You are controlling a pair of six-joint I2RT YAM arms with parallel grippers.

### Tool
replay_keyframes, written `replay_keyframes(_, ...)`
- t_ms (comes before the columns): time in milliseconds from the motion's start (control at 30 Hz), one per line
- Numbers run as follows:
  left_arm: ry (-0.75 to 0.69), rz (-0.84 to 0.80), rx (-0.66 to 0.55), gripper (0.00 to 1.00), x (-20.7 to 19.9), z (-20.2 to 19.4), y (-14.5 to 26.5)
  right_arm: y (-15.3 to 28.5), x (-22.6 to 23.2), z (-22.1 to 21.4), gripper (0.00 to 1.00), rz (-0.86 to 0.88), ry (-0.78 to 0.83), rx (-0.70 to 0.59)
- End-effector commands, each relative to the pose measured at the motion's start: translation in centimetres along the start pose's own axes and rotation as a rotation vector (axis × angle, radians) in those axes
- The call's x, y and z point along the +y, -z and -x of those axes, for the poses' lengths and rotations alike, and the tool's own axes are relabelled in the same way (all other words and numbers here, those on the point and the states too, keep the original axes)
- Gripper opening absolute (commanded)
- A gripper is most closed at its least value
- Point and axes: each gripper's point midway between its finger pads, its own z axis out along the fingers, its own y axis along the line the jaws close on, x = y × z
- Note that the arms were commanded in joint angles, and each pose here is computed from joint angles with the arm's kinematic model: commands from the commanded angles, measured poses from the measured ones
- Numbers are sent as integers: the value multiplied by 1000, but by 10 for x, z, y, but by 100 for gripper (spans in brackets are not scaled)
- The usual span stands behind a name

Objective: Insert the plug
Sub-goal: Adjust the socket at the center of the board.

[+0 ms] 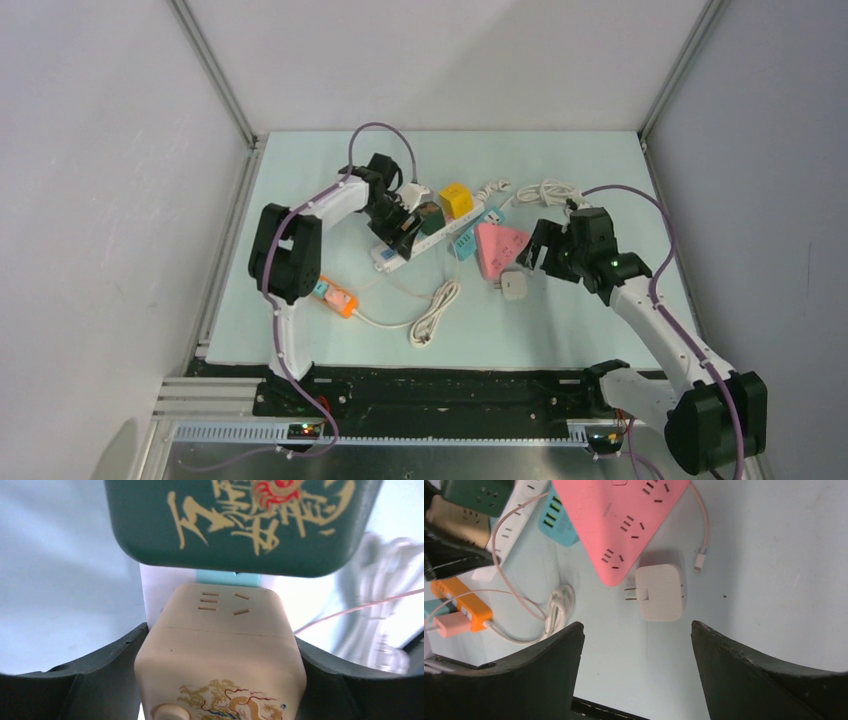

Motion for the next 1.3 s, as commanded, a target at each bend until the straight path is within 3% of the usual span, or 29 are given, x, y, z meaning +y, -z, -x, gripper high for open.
replay_keyframes(0,151,-355,-59,30,-83,4,9,-5,-7,7,82,-48,27,1)
replay_keyframes(167,169,-418,-73,33,-98,-1,16,-23,-19,-8,82,-127,69,60)
replay_keyframes(633,376,-670,-213,49,-76,6,30,-63,-36,-32,81,-299,168,111)
replay_keyframes(667,383,-681,-216,53,-75,7,30,-65,-36,-35,81,-304,169,117)
replay_keyframes(733,397,-697,-211,72,-73,4,24,-67,-37,-38,81,-311,176,127)
replay_keyframes(767,407,-709,-211,93,-72,4,22,-68,-37,-39,81,-315,176,130)
replay_keyframes(833,414,-723,-216,99,-70,4,20,-70,-38,-41,81,-319,175,137)
replay_keyframes(1100,467,-713,-269,100,-44,3,28,-68,-38,-40,81,-326,182,129)
replay_keyframes(1267,503,-621,-263,100,-27,2,37,-65,-38,-37,82,-344,197,126)
